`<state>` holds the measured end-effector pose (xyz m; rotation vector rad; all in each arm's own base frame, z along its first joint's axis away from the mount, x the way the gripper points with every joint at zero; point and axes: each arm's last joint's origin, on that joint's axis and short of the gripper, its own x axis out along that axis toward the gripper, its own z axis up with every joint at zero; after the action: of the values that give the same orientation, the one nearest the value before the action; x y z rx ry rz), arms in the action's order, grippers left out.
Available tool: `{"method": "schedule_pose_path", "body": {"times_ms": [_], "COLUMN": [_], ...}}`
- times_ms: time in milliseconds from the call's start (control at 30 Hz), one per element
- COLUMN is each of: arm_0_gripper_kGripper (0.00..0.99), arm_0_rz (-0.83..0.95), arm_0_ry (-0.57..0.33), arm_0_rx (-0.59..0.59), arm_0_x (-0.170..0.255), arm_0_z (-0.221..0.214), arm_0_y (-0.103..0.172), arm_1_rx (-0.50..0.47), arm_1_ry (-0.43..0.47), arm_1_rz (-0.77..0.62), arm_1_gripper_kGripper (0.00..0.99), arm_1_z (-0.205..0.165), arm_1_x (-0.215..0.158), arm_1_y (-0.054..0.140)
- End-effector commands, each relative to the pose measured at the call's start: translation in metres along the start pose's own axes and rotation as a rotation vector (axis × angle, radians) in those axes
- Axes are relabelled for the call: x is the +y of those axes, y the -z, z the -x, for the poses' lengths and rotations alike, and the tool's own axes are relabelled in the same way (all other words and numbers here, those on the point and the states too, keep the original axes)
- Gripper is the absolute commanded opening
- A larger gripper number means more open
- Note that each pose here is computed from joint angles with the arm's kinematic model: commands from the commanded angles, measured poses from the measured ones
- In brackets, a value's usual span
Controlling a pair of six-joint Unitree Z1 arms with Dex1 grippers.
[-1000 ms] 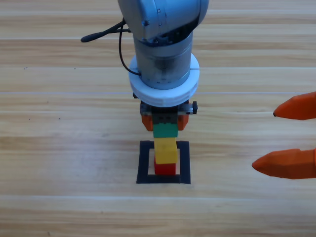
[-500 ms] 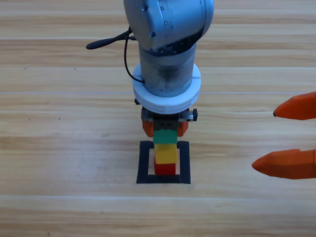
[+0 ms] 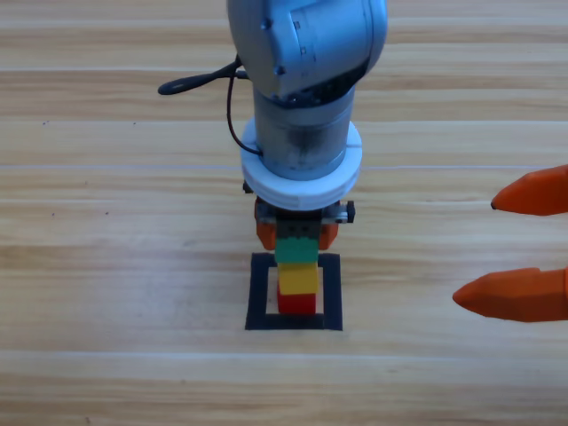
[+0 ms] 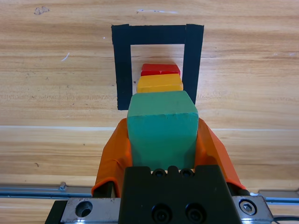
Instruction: Stack the blocks in the rectangular block: red at the bottom, yellow in the middle, green on top
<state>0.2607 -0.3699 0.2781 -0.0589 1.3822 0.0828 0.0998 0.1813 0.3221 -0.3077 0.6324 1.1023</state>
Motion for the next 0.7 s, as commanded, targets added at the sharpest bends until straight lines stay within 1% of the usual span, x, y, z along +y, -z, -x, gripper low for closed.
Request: {"method": "schedule_pose_path", "body": {"times_ms": [33,700], "arm_0_gripper_kGripper": [0.0,0.0], "arm_0_rz": [-0.006,-0.01], "arm_0_ry": [-0.071,-0.067], "arm_0_rx": [0.038,0.036], "arm_0_x": [-0.0055,-0.0067], "arm_0_z": [-0.0301,-0.0319], "arm_0_y": [0.0039,0.0035], "arm_1_rx": [0.04,0.045], "arm_1_ry": [-0.014,-0.014], "arm_1_rz": [0.02,0.024], "arm_1_gripper_kGripper": [0.99,0.99], "arm_1_z": [-0.0052,-0.0068], "arm_1_x": [0.0047,0.0045], "arm_1_y": [0.0061,0.0058]}}
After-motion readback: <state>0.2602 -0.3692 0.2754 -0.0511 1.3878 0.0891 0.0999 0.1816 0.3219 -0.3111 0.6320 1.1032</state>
